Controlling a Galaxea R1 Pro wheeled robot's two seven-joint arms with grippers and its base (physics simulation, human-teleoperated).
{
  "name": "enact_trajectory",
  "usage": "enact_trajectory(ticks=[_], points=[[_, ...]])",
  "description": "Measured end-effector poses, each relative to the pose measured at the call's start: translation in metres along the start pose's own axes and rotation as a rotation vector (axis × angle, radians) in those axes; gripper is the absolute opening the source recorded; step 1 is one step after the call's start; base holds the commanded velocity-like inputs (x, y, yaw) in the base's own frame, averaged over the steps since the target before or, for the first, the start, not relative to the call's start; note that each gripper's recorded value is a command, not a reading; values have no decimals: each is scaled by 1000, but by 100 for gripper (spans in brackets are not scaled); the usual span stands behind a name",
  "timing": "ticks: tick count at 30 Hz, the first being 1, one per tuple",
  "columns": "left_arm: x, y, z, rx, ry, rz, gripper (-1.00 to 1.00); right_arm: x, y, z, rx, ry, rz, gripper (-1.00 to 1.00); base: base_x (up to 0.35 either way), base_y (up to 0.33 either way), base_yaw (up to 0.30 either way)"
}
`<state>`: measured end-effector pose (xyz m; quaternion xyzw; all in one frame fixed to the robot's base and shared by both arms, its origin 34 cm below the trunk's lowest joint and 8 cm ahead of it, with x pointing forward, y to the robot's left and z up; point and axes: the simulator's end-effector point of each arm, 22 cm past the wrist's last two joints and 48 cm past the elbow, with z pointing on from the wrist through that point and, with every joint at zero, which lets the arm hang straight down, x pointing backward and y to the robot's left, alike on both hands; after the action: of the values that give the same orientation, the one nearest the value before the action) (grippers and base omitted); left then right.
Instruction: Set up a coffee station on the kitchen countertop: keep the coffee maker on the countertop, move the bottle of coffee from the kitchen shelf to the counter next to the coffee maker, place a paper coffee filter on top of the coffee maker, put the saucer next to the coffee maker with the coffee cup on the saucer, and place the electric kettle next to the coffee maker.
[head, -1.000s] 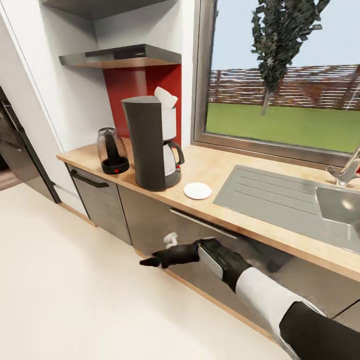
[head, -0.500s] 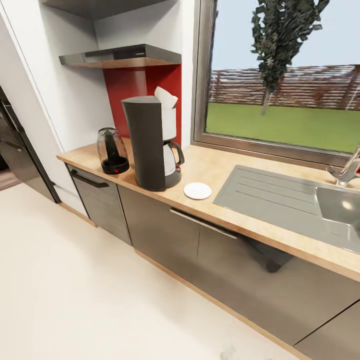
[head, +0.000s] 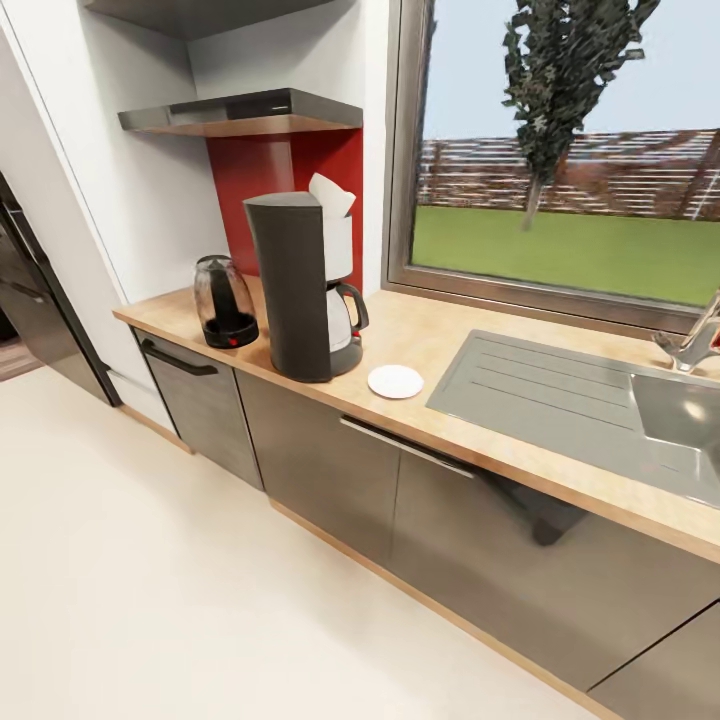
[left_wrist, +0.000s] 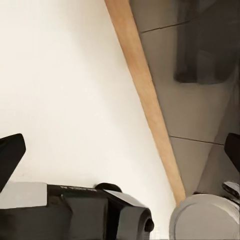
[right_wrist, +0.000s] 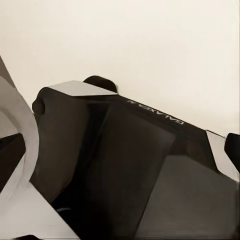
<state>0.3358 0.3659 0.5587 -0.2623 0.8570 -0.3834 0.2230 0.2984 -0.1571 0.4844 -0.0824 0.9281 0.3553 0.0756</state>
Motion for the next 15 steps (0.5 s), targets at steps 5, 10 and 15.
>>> enact_trajectory(ticks=[5,10,15], points=[[1,-1,9,-9,-29,37,100,8,-7,1,39,9,9,100,0,0,0],[1,-1,11,-11,-39,43,100,10,-8,1,46,11,12,100,0,0,0],[1,-1,11,-11,-42,46,100,10,-9,0,50,10,10,100,0,0,0]])
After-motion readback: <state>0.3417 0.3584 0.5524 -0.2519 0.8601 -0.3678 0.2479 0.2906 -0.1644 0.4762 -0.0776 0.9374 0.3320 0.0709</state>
